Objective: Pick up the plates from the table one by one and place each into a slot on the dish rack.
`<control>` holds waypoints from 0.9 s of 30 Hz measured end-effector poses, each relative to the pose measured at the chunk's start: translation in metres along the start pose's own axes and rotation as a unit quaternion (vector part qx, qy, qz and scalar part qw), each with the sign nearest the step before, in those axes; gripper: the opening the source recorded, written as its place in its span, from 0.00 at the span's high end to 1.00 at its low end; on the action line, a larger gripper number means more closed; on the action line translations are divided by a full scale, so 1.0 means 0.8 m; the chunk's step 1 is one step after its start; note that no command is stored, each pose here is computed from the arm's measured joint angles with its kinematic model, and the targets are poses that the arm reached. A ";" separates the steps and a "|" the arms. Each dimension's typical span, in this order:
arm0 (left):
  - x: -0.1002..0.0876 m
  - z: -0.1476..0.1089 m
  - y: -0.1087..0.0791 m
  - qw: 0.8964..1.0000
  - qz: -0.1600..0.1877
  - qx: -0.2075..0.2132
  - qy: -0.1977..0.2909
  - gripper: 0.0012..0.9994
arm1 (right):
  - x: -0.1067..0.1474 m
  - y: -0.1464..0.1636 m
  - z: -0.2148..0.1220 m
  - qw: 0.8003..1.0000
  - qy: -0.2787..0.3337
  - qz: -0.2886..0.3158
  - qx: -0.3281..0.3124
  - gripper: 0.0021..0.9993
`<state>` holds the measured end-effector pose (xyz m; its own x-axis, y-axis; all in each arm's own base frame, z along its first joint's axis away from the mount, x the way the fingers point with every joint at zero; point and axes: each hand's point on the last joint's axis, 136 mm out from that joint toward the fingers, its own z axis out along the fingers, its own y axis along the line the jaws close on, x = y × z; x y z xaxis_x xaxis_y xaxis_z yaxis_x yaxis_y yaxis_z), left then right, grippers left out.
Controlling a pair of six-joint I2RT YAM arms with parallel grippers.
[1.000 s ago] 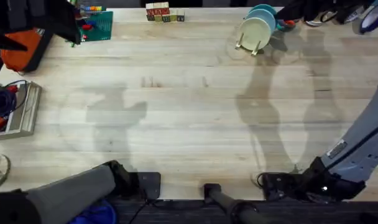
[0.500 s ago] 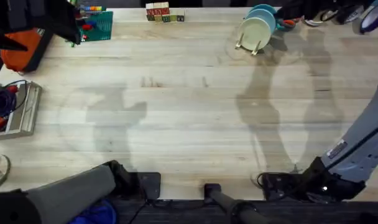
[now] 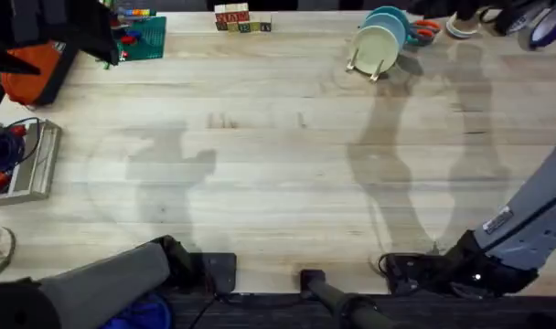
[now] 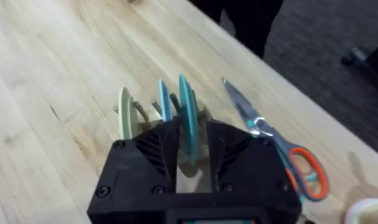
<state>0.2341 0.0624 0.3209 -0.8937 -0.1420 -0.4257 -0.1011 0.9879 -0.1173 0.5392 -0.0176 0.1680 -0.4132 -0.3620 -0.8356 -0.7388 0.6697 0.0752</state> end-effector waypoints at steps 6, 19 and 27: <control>0.000 0.000 0.000 1.000 0.000 0.000 0.000 0.01 | -0.032 0.007 -0.045 1.000 -0.015 -0.012 0.021 0.70; 0.000 0.000 0.000 1.000 0.000 0.000 0.000 0.01 | -0.042 0.048 -0.154 0.996 0.038 0.026 0.076 0.01; 0.000 0.000 0.000 1.000 0.000 0.000 0.000 0.01 | -0.046 0.097 -0.220 0.984 0.114 0.002 0.139 0.01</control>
<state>0.2342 0.0623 0.3209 -0.8936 -0.1420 -0.4258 -0.1010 0.9879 -0.1176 0.4036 -0.0663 0.3001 -0.5480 -0.4747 -0.6888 -0.5762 0.8111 -0.1005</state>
